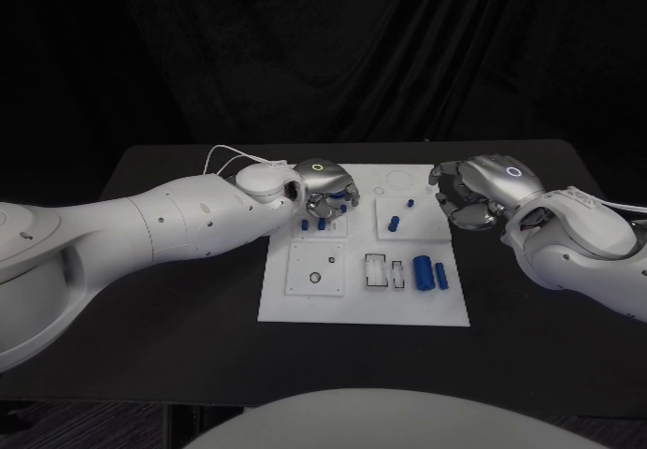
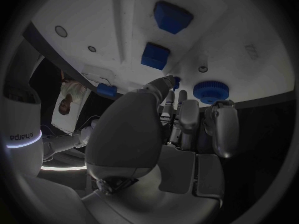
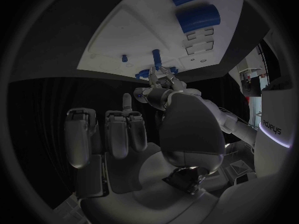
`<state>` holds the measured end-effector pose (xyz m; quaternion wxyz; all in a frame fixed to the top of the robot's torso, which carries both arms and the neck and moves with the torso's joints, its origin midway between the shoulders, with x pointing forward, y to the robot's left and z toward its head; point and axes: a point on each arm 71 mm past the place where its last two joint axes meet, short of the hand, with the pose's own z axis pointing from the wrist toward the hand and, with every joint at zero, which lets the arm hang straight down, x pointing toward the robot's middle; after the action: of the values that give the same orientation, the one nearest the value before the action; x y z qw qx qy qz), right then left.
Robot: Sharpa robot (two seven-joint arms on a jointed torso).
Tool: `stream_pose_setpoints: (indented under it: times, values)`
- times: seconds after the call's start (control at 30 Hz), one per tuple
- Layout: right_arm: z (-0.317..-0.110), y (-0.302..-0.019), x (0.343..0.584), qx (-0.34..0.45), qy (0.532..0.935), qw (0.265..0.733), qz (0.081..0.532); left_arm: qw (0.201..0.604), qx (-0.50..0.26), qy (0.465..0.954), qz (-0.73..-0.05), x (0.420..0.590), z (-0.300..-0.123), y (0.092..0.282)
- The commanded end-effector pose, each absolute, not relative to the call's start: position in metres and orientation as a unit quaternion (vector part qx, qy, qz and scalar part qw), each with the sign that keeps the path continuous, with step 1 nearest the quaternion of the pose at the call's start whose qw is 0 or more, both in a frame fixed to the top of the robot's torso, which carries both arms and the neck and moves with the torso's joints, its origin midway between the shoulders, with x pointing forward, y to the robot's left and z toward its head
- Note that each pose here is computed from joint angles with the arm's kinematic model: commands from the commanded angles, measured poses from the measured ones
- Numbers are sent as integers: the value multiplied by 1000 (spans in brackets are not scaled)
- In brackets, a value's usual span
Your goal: Assemble the parts on the task board
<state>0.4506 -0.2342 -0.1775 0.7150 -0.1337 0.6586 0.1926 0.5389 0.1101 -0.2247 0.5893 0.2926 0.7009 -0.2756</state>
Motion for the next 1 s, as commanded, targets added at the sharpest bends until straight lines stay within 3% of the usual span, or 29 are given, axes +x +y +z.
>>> stream_pose_setpoints:
  times: [0.03, 1.0]
  values:
    - [-179, -235, 451, -129, 663, 714, 184, 588, 294, 703, -272, 540, -224, 110]
    - [-180, -236, 451, -128, 669, 710, 179, 586, 298, 702, -273, 543, -225, 109]
